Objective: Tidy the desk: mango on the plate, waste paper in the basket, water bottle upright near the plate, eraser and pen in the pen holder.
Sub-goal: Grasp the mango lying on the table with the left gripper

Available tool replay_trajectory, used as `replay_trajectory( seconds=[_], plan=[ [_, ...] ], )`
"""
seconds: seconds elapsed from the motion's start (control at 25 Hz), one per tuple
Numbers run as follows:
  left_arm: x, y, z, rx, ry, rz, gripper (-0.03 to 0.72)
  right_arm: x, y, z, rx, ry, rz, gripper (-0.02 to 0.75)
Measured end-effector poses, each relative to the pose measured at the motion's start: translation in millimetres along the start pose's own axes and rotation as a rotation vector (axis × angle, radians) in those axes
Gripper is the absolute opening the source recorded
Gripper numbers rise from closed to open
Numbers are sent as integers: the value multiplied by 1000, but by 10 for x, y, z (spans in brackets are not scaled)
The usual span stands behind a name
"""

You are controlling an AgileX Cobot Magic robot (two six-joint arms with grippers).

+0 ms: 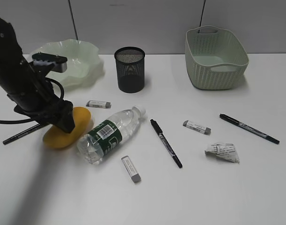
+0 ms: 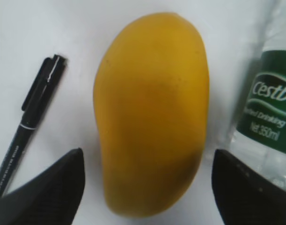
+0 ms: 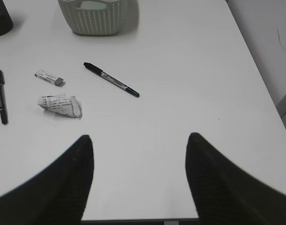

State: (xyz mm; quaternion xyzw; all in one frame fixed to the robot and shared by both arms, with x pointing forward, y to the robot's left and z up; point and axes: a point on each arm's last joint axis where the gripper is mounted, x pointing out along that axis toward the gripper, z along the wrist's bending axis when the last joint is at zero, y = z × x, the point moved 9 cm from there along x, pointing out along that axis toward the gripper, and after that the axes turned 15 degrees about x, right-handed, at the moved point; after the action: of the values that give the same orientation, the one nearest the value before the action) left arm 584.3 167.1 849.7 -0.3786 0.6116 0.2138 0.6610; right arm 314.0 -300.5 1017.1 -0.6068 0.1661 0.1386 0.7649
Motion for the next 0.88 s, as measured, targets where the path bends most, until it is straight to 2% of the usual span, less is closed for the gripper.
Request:
replay_trajectory(
  seconds=[0.52, 0.68, 0.88],
  plan=[
    [383, 37, 40, -21, 11, 35, 643, 0, 0, 0, 0, 0, 0, 494],
    [383, 20, 46, -23, 8, 26, 564, 0, 0, 0, 0, 0, 0, 494],
    [317, 15, 21, -29, 17, 23, 555, 0, 0, 0, 0, 0, 0, 494]
  ],
)
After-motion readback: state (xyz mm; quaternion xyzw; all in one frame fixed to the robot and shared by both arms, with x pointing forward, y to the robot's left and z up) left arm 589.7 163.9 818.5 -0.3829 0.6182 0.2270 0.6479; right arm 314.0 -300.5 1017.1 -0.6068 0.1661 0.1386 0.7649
